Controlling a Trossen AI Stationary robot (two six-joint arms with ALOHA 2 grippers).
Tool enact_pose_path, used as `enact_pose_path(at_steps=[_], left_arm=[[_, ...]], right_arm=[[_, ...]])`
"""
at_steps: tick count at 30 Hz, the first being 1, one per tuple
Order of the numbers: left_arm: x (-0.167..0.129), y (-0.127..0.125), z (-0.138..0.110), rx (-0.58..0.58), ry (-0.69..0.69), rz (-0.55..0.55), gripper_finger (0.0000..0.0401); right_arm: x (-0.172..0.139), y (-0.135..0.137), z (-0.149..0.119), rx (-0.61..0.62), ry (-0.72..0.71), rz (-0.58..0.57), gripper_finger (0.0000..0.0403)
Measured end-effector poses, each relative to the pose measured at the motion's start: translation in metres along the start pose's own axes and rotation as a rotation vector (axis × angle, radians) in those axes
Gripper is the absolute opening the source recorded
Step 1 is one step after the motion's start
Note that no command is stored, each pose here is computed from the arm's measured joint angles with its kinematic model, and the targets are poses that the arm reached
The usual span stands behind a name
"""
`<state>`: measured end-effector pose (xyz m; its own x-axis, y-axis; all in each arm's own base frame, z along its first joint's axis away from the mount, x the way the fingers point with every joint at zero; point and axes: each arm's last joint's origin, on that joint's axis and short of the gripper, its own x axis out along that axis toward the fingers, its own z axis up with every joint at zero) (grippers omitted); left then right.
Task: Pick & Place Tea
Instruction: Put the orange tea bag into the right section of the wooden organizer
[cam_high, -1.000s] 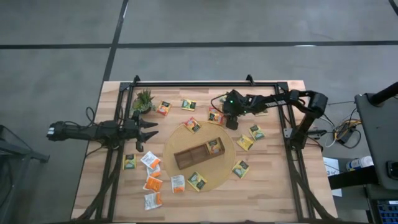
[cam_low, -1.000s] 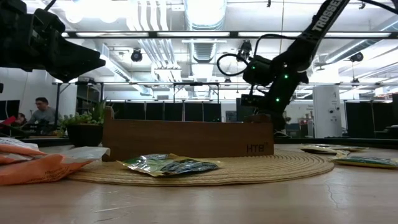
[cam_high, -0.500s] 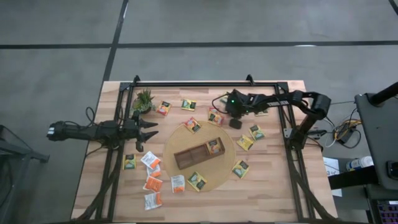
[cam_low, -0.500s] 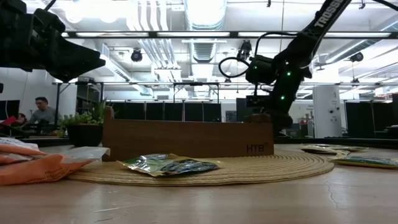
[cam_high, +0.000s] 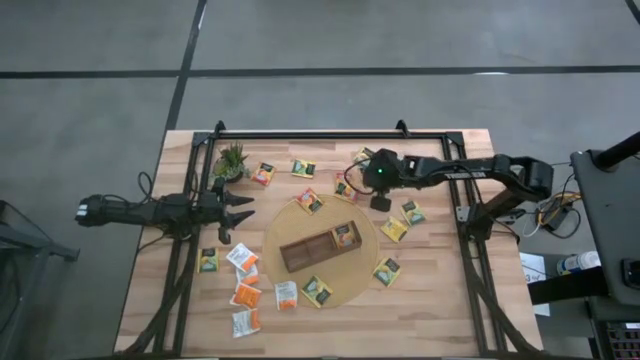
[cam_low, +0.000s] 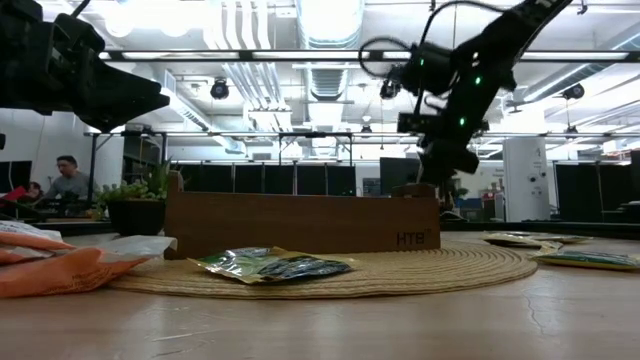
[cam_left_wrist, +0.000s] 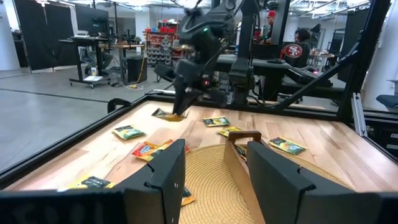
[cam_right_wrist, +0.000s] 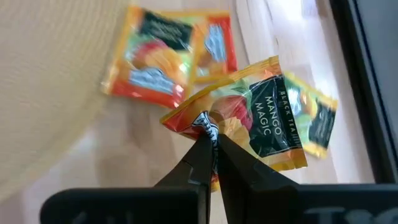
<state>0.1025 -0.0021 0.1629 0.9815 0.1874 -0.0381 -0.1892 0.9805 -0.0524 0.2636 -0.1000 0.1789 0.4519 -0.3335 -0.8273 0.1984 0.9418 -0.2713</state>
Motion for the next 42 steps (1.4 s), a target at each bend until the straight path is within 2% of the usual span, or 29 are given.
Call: enact_pose_path(at_steps=[16, 27, 34, 42], left_arm=[[0.000, 0.000, 0.000, 0.000, 0.000, 0.000, 0.0165], [0.000, 0.000, 0.000, 0.000, 0.000, 0.000, 0.0165], [0.000, 0.000, 0.000, 0.000, 0.000, 0.000, 0.0165], [0.000, 0.000, 0.000, 0.000, 0.000, 0.000, 0.0165]], right_arm=[[-0.031, 0.047, 0.017, -0.037, -0.115, -0.004, 0.0013], [-0.040, 0.079, 0.018, 0.011, -0.134, 0.035, 0.0013], [-0.053, 0.110, 0.012, 0.005, -0.144, -0.010, 0.0013], [-0.066, 0.135, 0.012, 0.022, -0.186, 0.034, 0.0013]])
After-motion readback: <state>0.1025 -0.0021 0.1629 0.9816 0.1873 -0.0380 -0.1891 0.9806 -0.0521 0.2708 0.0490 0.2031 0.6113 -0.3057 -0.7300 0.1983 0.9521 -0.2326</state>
